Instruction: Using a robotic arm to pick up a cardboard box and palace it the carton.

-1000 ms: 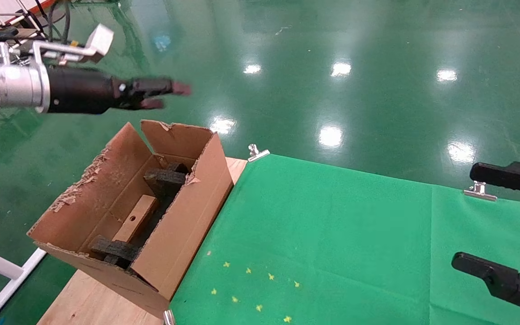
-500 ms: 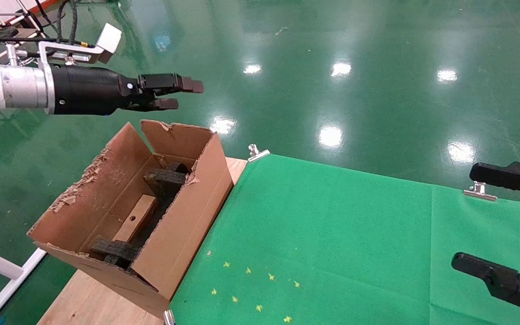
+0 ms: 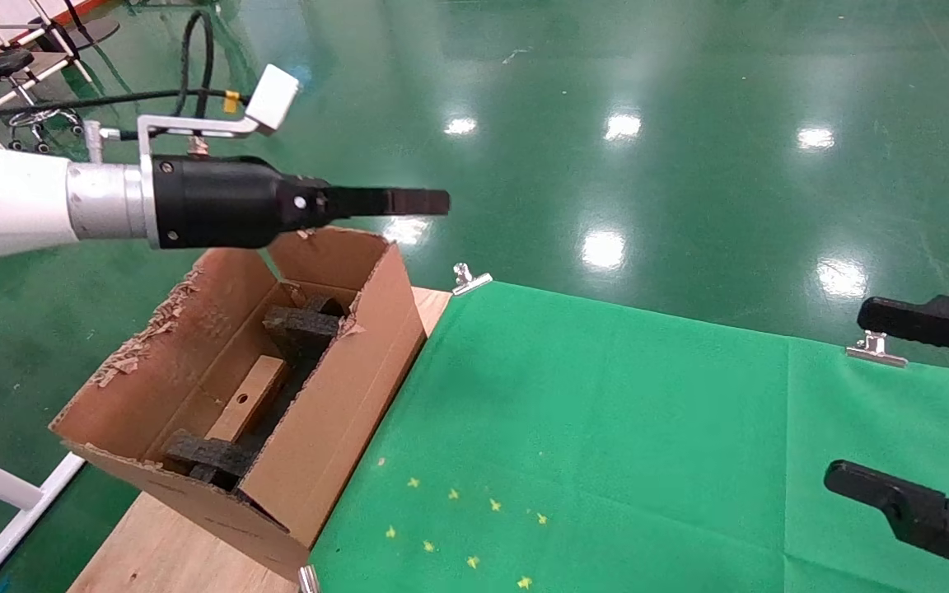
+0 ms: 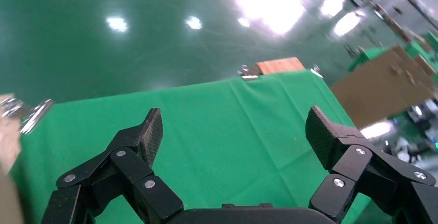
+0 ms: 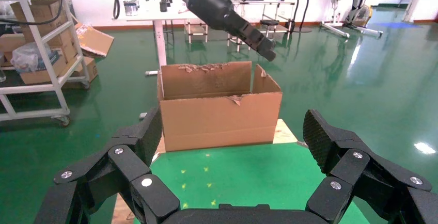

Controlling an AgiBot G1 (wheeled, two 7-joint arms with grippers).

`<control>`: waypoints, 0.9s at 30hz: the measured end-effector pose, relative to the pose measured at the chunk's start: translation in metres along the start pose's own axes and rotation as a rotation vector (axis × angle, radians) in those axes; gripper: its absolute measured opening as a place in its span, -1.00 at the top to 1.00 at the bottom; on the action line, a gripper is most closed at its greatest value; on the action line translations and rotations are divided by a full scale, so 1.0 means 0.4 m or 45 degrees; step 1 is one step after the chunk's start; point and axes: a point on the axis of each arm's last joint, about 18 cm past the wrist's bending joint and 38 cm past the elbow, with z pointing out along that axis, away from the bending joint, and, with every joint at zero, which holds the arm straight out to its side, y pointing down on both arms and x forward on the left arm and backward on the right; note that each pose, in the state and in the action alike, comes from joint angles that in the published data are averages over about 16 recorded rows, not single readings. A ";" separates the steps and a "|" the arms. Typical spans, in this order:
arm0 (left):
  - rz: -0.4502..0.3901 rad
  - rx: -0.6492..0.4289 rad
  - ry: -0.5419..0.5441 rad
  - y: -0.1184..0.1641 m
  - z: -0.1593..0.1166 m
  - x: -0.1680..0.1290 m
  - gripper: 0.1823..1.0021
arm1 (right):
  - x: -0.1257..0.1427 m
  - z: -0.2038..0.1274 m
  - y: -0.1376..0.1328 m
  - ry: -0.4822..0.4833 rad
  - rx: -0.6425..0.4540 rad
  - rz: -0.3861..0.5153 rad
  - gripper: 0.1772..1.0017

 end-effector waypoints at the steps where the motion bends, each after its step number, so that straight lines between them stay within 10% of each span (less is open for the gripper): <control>1: 0.020 0.001 0.020 0.005 0.005 0.007 -1.00 | 0.000 0.000 0.000 0.000 0.000 0.000 -1.00; 27: 0.552 0.122 0.470 0.145 0.036 0.219 -1.00 | 0.000 0.000 0.000 0.000 0.000 0.000 -1.00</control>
